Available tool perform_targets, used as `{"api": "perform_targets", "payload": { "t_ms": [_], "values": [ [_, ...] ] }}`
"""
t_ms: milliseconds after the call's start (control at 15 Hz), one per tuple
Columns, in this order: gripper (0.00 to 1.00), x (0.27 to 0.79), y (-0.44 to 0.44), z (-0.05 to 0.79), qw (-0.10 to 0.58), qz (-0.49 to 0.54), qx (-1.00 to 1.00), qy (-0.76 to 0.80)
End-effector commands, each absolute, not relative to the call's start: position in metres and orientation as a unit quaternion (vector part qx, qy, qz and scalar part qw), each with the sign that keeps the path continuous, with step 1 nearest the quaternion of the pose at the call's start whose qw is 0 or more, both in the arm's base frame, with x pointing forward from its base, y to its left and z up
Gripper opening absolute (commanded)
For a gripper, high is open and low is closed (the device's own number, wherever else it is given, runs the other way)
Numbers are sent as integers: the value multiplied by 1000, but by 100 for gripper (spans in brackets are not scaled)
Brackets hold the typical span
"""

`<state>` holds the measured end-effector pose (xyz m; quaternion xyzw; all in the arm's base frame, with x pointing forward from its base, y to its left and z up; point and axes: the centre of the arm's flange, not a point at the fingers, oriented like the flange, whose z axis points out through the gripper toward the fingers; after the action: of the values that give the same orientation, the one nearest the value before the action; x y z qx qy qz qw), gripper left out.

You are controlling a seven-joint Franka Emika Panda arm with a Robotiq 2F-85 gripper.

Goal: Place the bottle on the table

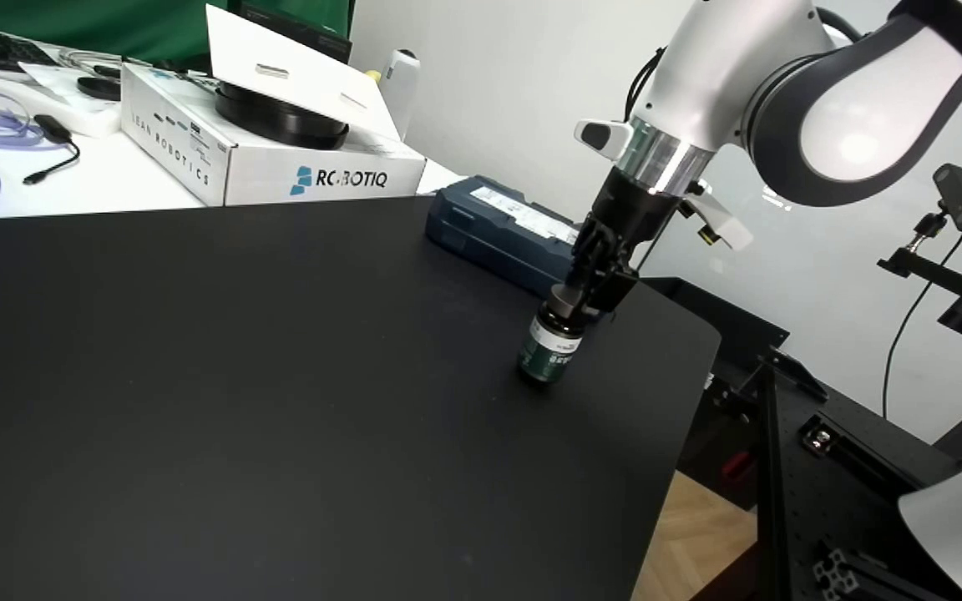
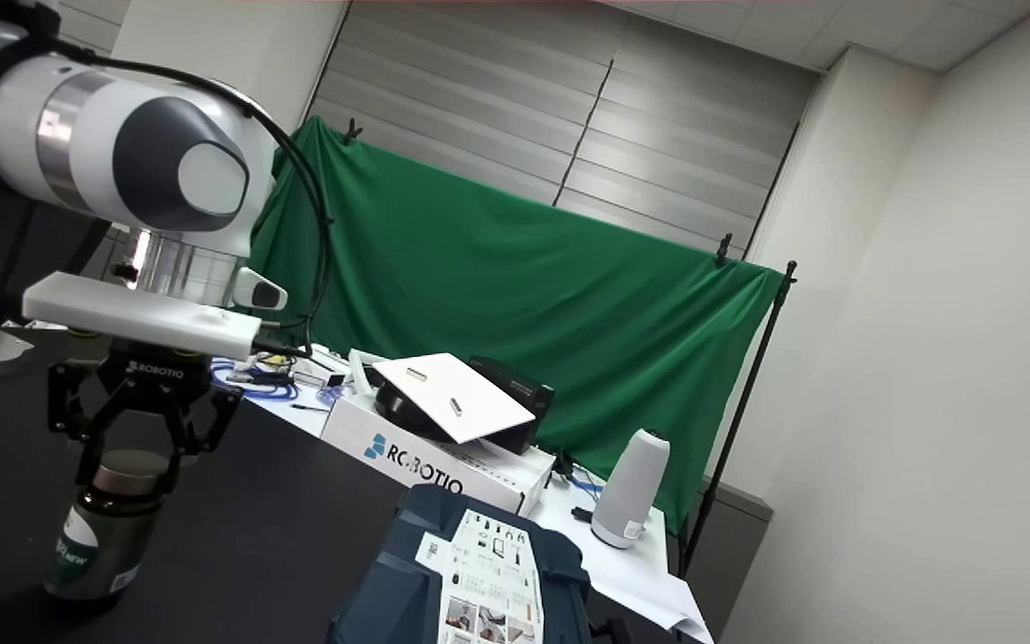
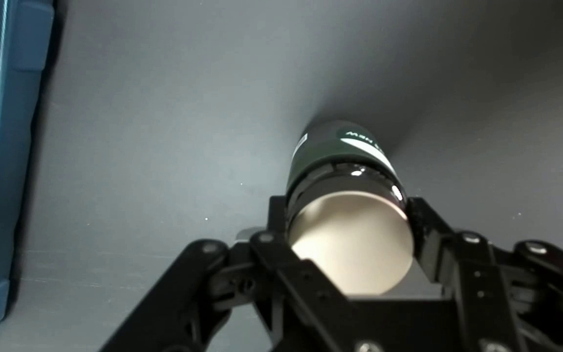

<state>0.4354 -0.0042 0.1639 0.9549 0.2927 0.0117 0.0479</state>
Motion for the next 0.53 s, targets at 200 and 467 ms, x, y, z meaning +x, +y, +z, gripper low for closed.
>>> {"api": "perform_targets", "payload": {
  "t_ms": [200, 467],
  "values": [
    [98, 438, -4, 157, 49, 3, 961, 274],
    [100, 432, -28, 221, 51, 16, 964, 260]
  ]
}}
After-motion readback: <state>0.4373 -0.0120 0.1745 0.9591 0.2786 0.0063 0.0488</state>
